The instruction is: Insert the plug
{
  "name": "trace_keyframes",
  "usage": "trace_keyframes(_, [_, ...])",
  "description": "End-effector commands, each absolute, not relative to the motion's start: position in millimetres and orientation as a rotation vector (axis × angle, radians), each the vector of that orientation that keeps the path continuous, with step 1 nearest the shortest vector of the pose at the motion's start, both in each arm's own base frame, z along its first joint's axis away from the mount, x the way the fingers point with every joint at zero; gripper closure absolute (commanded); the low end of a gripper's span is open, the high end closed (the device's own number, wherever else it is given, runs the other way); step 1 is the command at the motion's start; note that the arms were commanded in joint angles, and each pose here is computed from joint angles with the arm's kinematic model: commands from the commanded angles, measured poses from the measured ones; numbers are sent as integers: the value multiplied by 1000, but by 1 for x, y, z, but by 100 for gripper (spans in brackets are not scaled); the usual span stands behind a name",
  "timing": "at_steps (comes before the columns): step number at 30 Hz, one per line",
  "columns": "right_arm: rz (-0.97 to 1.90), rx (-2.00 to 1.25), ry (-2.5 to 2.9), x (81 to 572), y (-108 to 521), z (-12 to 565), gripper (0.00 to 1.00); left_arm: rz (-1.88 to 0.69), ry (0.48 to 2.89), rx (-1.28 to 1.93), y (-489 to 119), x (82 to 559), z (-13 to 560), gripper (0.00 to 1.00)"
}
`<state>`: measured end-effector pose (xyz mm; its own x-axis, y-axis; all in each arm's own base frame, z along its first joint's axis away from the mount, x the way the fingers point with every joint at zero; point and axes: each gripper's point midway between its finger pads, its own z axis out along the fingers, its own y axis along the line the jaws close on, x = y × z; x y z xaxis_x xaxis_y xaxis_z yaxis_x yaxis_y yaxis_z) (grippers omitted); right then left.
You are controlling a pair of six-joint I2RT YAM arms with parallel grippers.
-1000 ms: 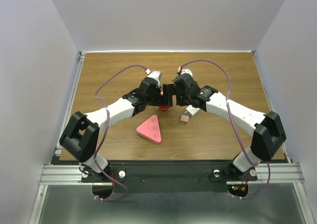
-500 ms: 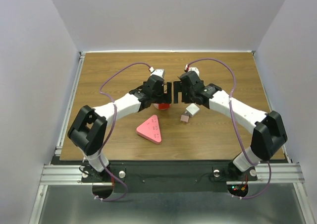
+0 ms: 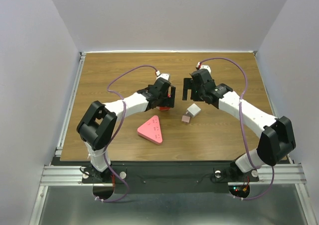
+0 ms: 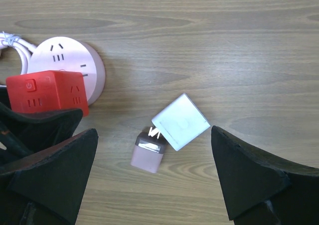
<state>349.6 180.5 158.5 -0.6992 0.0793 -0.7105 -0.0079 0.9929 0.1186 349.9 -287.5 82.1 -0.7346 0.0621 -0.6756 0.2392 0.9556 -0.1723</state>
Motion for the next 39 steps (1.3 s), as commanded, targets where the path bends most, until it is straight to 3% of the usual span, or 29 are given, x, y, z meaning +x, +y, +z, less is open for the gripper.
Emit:
trace_keyframes(1, [173,52,2294,358,180,169,0,-304,2337,272,-295,360,101,14])
trace_keyframes(2, [167,53,2303,358,179,165,0,-297,2337,315,-296,360,100,32])
trace_keyframes(8, [161,39,2342,356,179,147,0,-237,2359,495,-292,352,88,69])
trace_keyframes(13, [142,30,2388,353,175,128,0,-304,2353,742,-298,333,84,84])
trace_keyframes(18, [108,10,2447,346,171,102,0,-348,2355,932,-299,313,83,91])
trace_keyframes(26, [107,-14,2485,338,169,88,0,-253,2414,1073,-283,296,76,90])
trace_keyframes(29, [103,-29,2494,333,167,85,0,-169,2456,1097,-267,292,72,80])
trace_keyframes(36, [71,-36,2523,324,160,73,0,-58,2454,1088,-246,290,80,42])
trace_keyframes(39, [56,-21,2529,323,156,70,0,-8,2451,1062,-241,294,84,34])
